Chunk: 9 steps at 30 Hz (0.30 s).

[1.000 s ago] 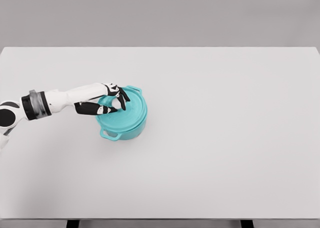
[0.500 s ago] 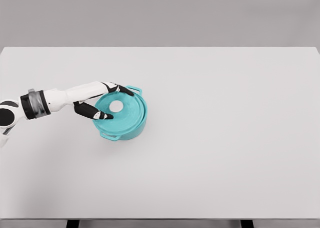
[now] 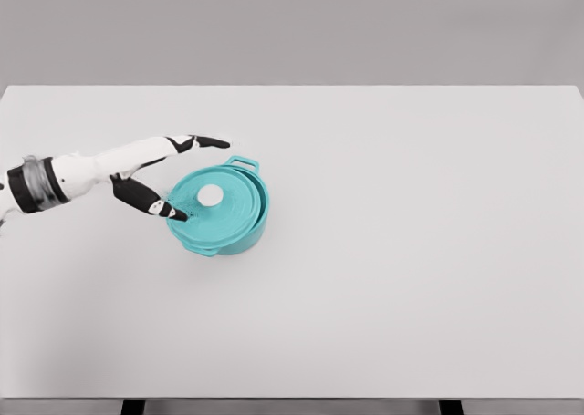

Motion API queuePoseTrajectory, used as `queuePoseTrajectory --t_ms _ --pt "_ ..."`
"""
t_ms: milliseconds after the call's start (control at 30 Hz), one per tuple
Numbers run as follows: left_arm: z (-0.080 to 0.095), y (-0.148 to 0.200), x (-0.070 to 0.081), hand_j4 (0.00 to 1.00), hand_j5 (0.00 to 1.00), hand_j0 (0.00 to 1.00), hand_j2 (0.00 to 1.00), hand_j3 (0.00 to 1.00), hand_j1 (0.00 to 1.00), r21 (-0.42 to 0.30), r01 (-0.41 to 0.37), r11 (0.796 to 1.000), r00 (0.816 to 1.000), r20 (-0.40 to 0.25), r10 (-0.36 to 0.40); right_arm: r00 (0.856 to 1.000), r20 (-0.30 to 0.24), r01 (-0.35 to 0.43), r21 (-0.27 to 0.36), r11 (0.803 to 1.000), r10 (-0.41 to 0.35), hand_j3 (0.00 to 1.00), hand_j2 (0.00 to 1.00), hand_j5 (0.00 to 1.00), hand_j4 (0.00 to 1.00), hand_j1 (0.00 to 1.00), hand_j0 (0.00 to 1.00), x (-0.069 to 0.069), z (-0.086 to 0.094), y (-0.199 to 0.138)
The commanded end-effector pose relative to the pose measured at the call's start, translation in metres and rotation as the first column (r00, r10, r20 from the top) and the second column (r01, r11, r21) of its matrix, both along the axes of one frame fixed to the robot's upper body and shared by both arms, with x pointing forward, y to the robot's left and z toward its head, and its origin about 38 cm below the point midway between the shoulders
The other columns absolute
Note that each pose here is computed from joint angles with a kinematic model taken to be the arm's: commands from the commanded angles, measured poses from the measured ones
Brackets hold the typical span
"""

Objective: Cover the pot with left arm

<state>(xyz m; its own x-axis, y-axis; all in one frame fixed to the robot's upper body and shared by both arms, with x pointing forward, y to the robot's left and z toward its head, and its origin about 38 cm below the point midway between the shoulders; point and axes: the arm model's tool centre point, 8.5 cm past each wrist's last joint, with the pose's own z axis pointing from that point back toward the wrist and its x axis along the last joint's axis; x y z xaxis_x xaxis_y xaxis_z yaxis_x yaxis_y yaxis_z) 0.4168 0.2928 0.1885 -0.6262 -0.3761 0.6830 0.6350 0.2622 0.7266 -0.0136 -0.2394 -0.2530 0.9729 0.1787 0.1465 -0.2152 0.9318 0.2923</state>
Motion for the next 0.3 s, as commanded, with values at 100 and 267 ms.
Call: queuePoseTrajectory --t_ms 100,267 --pt "0.033 0.059 -0.019 1.00 1.00 1.00 1.00 1.00 1.00 0.045 -0.060 0.997 0.998 0.001 0.060 1.000 0.000 0.000 0.000 1.000 0.000 1.00 1.00 1.00 1.00 1.00 1.00 0.000 0.000 0.000" --pt "0.034 0.062 -0.018 1.00 1.00 1.00 1.00 1.00 1.00 0.036 -0.070 0.997 0.998 -0.001 0.070 1.000 0.000 0.000 0.000 1.000 0.000 1.00 1.00 1.00 1.00 1.00 1.00 0.000 0.000 0.000"
